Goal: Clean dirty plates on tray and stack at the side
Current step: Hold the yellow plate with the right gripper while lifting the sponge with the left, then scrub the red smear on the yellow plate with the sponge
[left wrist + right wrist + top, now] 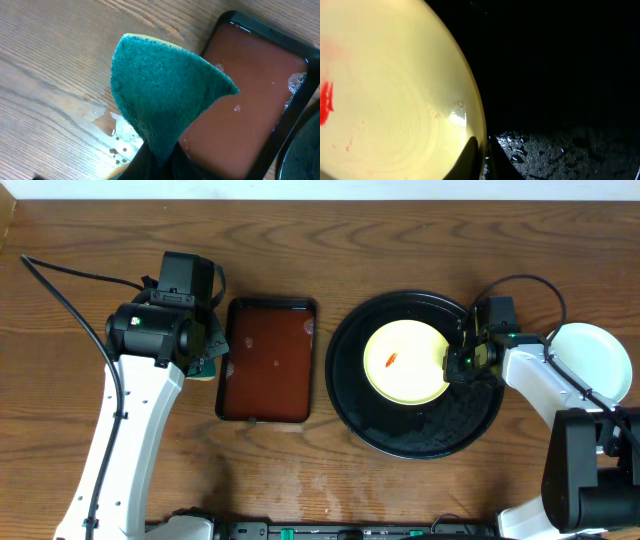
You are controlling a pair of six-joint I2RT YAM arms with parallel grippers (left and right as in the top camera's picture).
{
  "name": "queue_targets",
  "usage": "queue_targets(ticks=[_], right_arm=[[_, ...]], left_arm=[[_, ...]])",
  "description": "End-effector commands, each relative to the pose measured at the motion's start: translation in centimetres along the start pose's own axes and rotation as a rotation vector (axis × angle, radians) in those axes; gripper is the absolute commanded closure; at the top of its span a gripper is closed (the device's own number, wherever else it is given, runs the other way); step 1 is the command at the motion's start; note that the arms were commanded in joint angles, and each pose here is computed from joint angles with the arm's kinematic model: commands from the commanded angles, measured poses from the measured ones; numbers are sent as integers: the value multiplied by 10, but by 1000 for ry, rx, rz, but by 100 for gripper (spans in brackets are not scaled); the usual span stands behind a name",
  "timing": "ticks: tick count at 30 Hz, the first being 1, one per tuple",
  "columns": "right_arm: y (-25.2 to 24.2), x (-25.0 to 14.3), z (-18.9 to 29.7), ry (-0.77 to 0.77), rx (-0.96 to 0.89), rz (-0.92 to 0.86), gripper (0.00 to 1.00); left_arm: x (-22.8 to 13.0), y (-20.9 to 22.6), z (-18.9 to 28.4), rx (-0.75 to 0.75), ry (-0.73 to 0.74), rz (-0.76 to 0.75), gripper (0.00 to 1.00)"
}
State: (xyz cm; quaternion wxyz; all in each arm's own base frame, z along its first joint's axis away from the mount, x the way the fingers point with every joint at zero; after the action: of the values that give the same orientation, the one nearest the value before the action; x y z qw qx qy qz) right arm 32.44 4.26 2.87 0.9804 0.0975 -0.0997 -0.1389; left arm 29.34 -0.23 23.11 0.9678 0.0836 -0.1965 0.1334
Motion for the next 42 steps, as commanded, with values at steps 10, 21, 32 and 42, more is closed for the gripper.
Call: queue_targets(ticks=[10, 21, 32, 42], right_arm=[[-3, 23, 6, -116, -44, 158, 99], [0, 29, 7, -142, -32, 161, 99], [21, 21, 7, -101, 108, 170, 99], [20, 19, 6, -92, 106, 153, 99]], left_arm=[[0, 2, 1, 6, -5, 6, 91], [6, -42, 7, -225, -40, -198, 92], [9, -118, -5, -327, -34, -287, 92], [-4, -231, -4, -639, 78, -425, 92]])
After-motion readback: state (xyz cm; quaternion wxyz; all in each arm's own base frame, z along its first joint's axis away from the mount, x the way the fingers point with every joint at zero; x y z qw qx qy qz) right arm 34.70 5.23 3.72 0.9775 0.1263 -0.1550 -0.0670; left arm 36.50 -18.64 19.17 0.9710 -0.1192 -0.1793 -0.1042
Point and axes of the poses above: each gripper's point midway between its finger pads, its own z axis back along the fingers, its own y axis along the line the jaws close on, x = y × z, the point moved 2 cm from there along z, back along the fingers, and after that the axes turned 8 degrees about -z, right-handed, at the moved point
